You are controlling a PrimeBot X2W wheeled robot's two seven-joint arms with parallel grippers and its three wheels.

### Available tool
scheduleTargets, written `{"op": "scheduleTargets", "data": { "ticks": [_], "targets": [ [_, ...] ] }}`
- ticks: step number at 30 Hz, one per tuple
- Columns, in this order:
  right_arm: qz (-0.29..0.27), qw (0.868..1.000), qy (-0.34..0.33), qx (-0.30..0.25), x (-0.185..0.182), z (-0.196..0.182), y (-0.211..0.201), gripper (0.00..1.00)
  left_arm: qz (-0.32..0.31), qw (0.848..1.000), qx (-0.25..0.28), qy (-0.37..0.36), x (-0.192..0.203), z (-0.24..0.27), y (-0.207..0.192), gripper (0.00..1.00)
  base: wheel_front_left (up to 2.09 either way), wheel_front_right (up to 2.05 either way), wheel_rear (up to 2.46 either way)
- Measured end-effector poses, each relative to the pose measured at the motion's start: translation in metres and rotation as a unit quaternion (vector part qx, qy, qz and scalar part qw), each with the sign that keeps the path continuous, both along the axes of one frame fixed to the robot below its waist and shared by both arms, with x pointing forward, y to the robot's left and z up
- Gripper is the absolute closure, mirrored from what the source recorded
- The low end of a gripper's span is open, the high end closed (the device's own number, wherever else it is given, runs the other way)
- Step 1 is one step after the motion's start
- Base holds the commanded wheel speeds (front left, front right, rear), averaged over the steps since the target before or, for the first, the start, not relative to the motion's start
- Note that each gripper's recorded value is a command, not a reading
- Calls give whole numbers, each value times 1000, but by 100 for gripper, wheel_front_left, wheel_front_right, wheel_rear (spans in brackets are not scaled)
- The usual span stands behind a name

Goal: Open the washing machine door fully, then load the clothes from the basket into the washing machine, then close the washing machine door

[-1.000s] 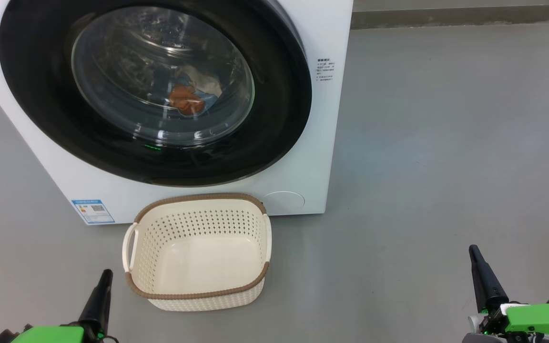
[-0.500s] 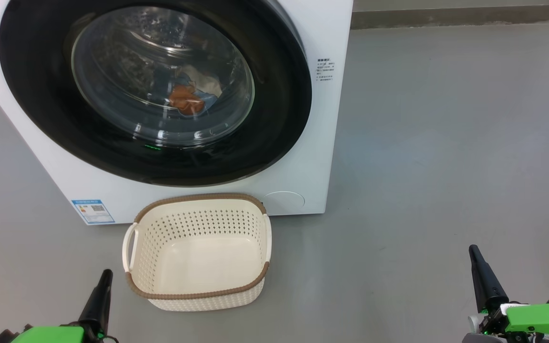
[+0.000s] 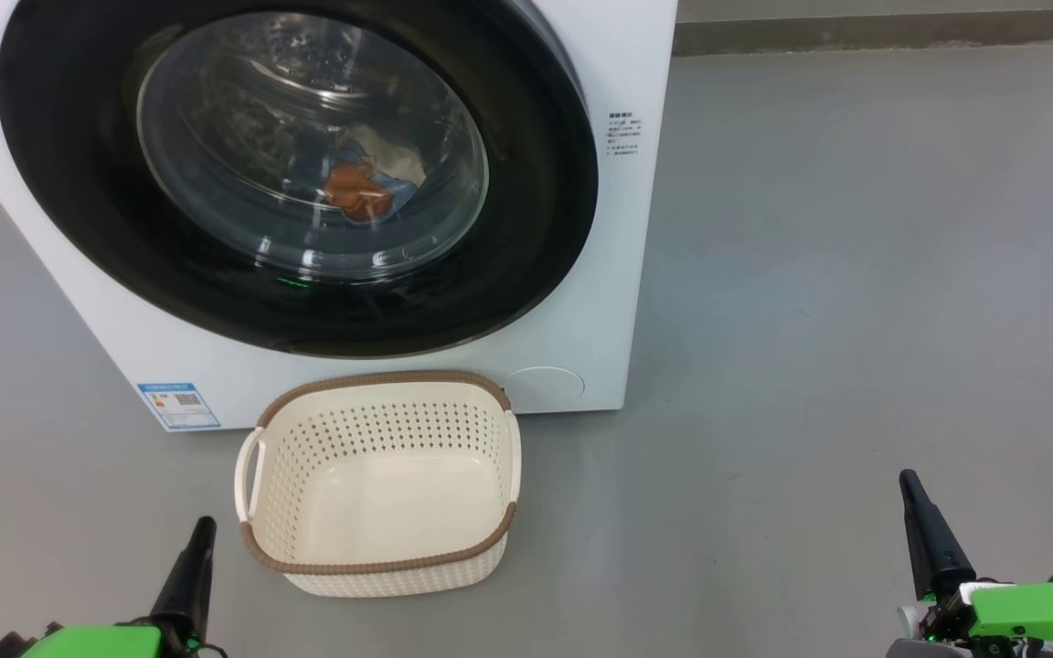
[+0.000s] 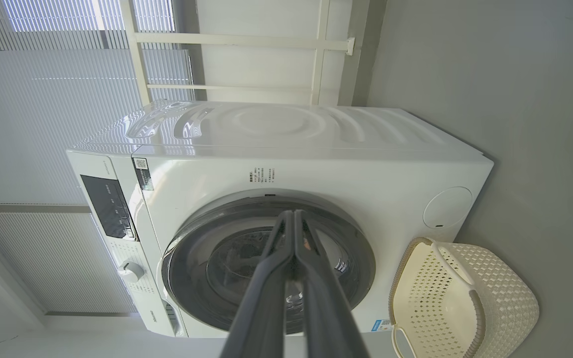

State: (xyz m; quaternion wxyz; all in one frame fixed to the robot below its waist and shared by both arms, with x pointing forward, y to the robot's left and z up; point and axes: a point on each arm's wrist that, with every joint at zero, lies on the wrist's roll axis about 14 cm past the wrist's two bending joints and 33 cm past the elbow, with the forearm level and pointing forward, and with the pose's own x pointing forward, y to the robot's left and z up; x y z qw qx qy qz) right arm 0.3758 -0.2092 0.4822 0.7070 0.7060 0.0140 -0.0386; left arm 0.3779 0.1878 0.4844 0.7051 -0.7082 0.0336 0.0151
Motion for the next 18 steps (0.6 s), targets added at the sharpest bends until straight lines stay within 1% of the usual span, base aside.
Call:
{"op": "scheduleTargets", "data": {
  "ticks": [18],
  "targets": [
    [0,1000,0,0,0,0,0,100,0,1000,0,0,0,0,0,100,0,0,0]
  ]
}}
